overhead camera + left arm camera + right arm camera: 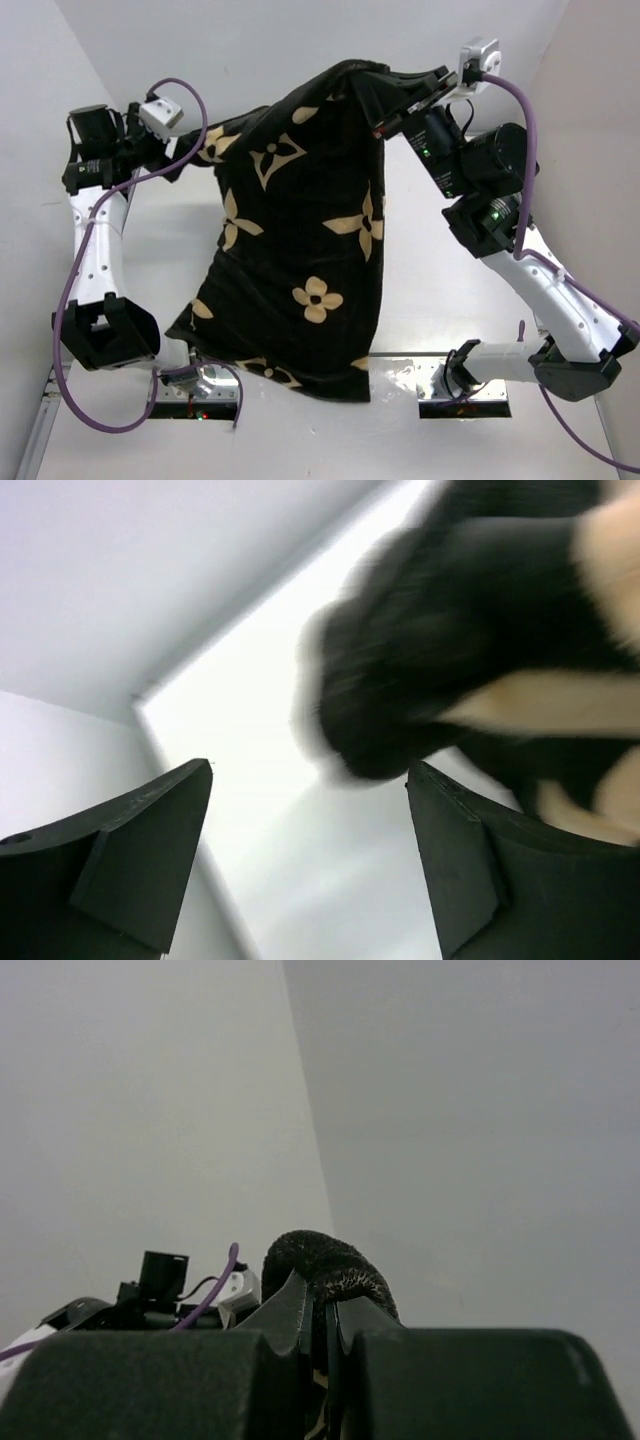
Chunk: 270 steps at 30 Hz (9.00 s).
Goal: Put the pillow into the pillowcase
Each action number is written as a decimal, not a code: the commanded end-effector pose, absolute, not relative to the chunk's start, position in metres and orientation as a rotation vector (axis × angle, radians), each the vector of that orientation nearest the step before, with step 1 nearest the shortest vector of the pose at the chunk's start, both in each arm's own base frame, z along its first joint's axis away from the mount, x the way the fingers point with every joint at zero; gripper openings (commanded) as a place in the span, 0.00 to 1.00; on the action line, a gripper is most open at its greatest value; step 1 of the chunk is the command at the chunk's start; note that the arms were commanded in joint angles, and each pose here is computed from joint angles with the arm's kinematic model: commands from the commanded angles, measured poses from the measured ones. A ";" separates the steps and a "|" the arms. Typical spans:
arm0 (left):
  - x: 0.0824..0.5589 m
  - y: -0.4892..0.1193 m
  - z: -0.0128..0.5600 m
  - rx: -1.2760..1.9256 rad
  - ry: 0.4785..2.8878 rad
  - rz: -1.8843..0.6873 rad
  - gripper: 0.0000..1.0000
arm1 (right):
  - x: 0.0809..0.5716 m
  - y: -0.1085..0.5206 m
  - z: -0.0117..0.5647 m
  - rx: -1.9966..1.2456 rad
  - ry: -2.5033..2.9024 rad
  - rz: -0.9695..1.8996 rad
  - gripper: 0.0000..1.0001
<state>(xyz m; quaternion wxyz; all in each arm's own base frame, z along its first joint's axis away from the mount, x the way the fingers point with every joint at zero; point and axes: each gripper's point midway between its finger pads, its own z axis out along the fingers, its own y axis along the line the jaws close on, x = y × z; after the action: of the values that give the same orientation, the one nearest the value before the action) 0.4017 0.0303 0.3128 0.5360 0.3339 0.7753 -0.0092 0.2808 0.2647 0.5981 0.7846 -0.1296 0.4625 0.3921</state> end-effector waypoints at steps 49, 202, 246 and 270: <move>0.499 -0.171 0.469 0.976 1.144 -0.202 0.00 | 0.236 0.233 0.631 -0.267 0.949 0.616 0.00; 0.529 -0.027 0.489 0.536 1.592 0.347 0.00 | 0.521 0.230 0.543 -0.061 1.312 0.621 0.00; 0.338 0.004 0.206 0.839 2.197 0.244 1.00 | 0.172 0.094 0.110 -0.093 1.845 0.194 0.23; 0.398 -0.066 0.063 0.882 2.430 -0.381 0.52 | 0.153 0.077 0.235 0.049 2.003 0.231 0.99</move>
<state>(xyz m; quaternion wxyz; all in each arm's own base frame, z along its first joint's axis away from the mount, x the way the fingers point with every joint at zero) 0.4005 -0.0540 0.0754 0.2783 0.3220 0.8983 -0.1091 0.1625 0.0584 0.2717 0.5857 0.0464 0.8025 0.1040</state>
